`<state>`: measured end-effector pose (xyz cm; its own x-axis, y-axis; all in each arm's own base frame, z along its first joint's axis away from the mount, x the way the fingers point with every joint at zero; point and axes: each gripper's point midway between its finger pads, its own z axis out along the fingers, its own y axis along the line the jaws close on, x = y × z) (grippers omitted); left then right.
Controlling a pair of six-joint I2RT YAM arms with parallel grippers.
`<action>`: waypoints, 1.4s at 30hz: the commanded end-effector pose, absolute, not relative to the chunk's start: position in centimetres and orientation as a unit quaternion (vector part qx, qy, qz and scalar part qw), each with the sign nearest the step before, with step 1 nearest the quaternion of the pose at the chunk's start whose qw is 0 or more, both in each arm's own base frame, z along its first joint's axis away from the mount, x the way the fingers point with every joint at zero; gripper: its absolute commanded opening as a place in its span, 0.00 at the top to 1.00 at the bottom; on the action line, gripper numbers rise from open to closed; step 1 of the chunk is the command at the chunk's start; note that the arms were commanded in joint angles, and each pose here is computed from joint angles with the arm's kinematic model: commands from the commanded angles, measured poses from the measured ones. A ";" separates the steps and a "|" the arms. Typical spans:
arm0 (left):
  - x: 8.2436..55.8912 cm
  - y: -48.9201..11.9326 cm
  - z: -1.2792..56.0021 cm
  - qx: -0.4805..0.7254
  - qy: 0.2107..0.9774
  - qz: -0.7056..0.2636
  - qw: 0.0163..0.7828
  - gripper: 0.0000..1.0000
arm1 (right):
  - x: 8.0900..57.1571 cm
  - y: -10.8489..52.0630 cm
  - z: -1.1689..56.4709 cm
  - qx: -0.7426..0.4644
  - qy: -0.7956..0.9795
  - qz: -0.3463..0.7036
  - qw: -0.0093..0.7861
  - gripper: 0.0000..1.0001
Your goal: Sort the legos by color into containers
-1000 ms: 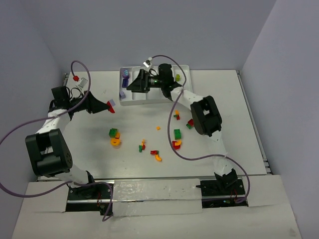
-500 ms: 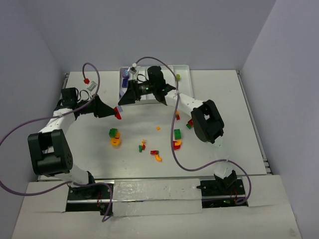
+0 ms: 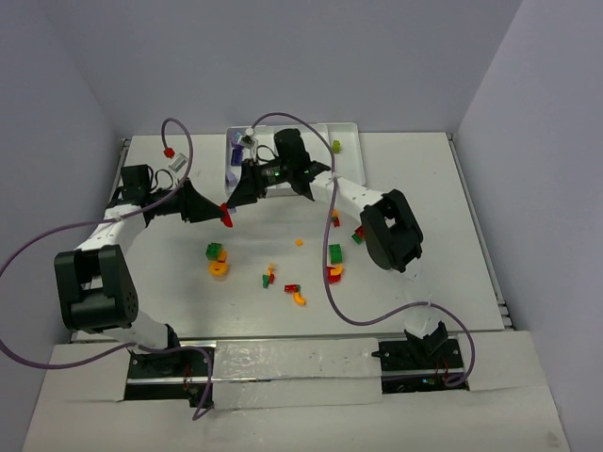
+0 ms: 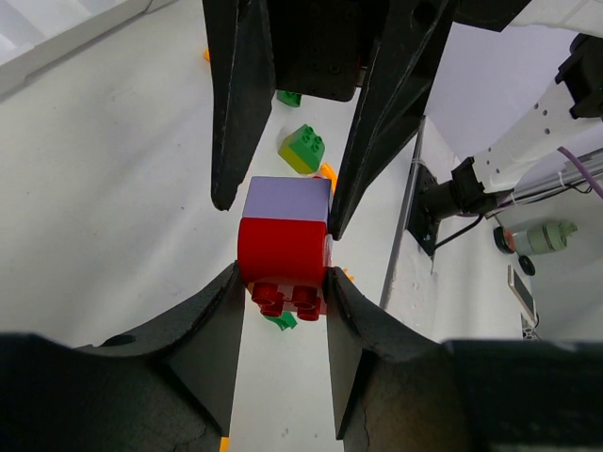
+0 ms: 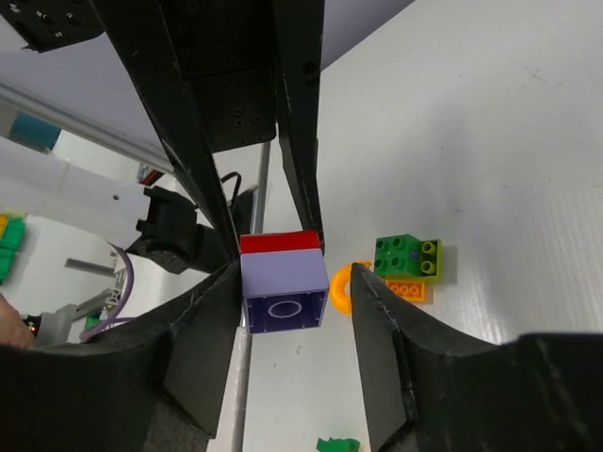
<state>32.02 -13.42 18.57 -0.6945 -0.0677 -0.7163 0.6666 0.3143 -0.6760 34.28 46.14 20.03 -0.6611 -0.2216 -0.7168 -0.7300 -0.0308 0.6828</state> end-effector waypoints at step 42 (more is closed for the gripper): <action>37.2 -3.2 22.0 0.090 0.790 -0.319 0.516 1.00 | 55.8 46.2 16.8 -0.167 0.770 0.325 0.522 0.59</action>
